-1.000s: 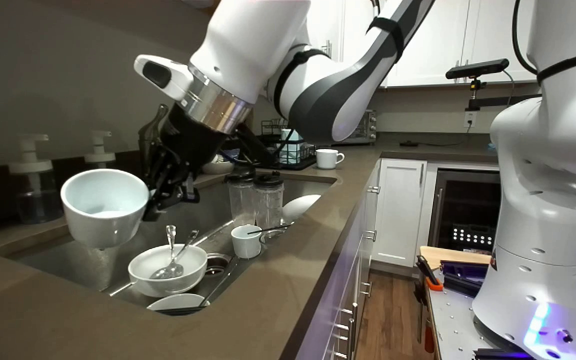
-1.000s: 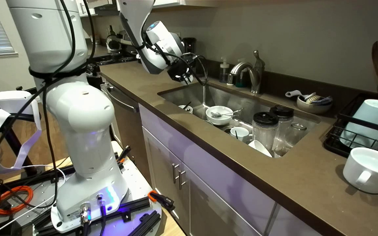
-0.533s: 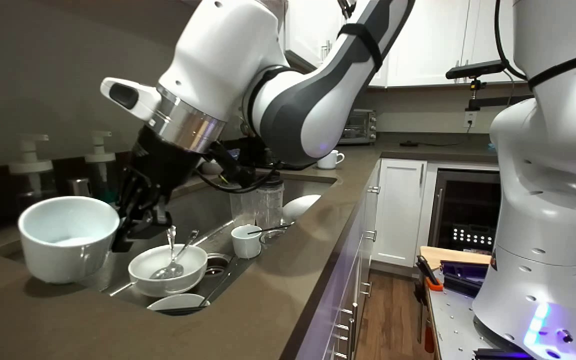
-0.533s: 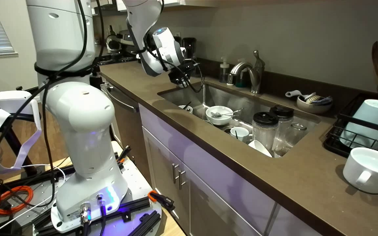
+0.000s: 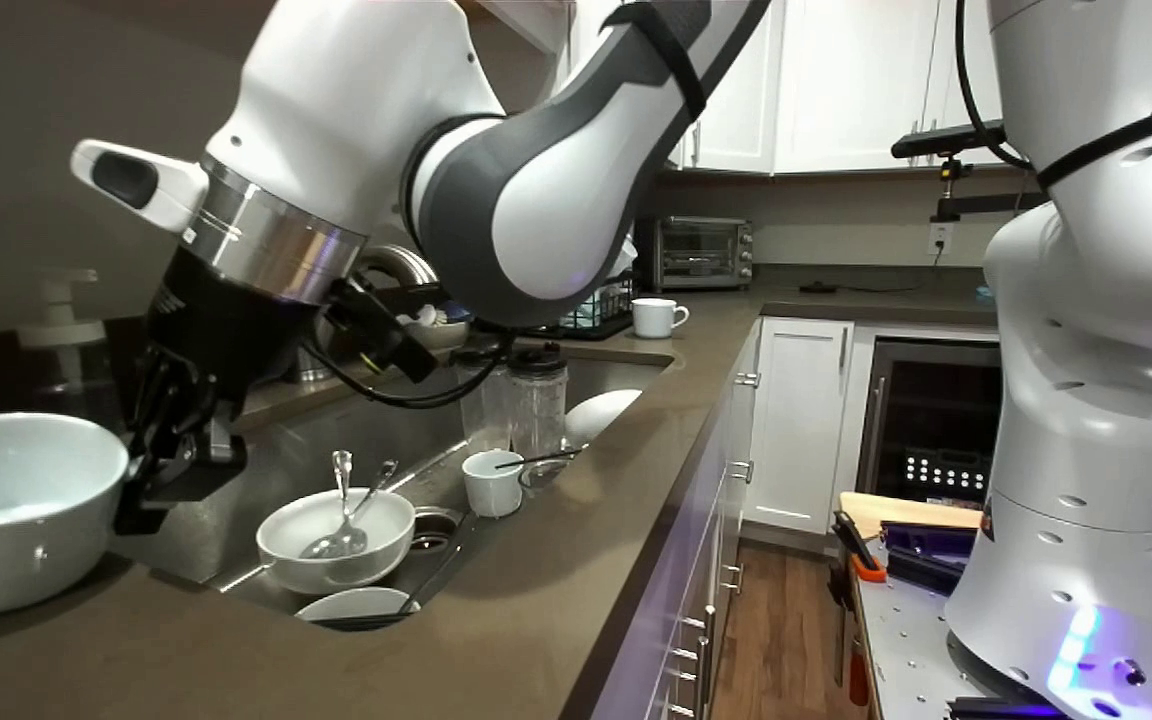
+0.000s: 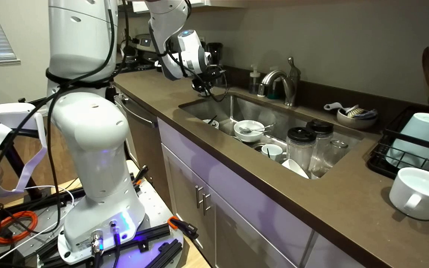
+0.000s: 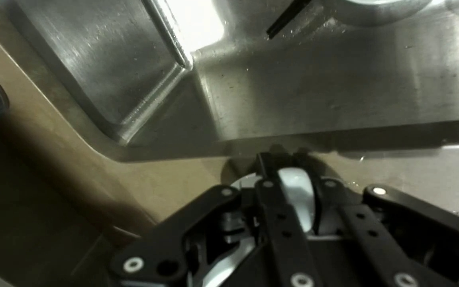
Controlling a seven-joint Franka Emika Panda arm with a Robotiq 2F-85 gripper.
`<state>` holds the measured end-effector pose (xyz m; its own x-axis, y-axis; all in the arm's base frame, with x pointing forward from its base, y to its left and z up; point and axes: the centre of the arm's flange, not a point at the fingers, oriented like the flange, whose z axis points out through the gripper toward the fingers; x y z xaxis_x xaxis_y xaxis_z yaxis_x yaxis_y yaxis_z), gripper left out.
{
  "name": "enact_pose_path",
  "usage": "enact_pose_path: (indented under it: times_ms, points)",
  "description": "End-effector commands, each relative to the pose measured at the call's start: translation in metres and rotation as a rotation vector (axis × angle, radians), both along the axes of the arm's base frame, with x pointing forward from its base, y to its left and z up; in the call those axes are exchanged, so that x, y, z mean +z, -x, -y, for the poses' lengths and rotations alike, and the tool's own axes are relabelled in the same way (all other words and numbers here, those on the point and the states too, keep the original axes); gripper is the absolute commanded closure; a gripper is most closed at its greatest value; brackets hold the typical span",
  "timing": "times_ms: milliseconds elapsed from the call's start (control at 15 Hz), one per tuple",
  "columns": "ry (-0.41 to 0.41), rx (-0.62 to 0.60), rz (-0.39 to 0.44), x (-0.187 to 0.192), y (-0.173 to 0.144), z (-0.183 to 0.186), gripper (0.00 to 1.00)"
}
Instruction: Get the cup on the left and pour the water in the sink, and put it on the left side of the sink
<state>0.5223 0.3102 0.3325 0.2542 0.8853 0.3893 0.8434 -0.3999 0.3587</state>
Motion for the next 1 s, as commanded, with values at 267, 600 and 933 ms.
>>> enact_pose_path:
  times_ms: [267, 600, 933]
  points:
    - [0.034, -0.042, -0.113, 0.019, -0.026, -0.009, 0.94]
    - [0.011, -0.048, -0.165, 0.027, -0.025, -0.016, 0.93]
    - [-0.013, -0.051, -0.181, 0.031, -0.024, -0.02, 0.94]
